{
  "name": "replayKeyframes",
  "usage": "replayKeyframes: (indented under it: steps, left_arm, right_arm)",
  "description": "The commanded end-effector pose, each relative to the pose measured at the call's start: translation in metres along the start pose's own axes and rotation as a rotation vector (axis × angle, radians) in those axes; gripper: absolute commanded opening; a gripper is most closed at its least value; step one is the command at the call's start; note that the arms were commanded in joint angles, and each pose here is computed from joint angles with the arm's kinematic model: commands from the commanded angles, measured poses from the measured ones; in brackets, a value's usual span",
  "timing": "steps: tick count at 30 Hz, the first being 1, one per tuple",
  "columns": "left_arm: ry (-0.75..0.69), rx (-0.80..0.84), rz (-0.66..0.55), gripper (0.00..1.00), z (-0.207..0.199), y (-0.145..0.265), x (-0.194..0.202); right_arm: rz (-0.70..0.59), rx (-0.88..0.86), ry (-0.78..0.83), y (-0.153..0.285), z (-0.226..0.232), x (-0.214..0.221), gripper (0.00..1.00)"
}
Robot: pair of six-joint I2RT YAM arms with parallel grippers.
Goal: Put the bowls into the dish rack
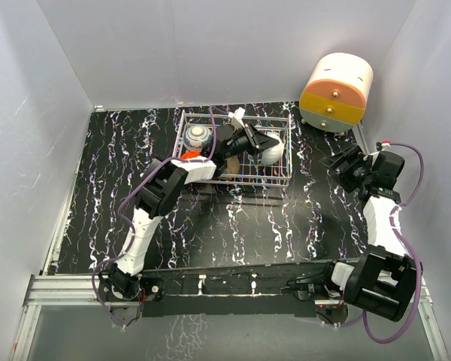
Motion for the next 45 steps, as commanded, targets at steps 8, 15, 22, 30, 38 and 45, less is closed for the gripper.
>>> replayKeyframes:
  steps: [8, 15, 22, 30, 38, 45]
  left_arm:
    - [0.005, -0.015, -0.057, 0.07, 0.004, 0.041, -0.005]
    - [0.005, -0.036, -0.064, 0.18, 0.008, 0.053, -0.006]
    - [-0.009, -0.062, -0.082, 0.20, 0.009, 0.062, -0.011]
    - [-0.061, -0.104, -0.106, 0.22, 0.000, 0.069, -0.020]
    - [-0.087, -0.141, -0.117, 0.22, -0.003, 0.080, -0.023]
    - [-0.076, -0.090, -0.106, 0.00, -0.012, 0.080, -0.022]
  right_arm:
    - [-0.048, -0.028, 0.039, -0.001, 0.003, -0.013, 0.79]
    - [-0.046, -0.027, 0.039, -0.002, 0.002, -0.013, 0.79]
    - [-0.043, -0.028, 0.038, -0.003, 0.002, -0.012, 0.79]
    - [-0.044, -0.027, 0.040, -0.002, 0.002, -0.011, 0.79]
    - [-0.039, -0.030, 0.035, -0.002, 0.002, -0.009, 0.79]
    - [-0.044, -0.030, 0.034, 0.000, 0.002, -0.009, 0.79]
Point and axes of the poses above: each gripper's point midway between its finger pads, its own y axis back along the fingers, its own z axis along the line the jaws close on, x = y × z, the point moved 1 cm from there along y, back along the fingers, and after that the axes turned 13 degrees about y, right-handed, at the moved point
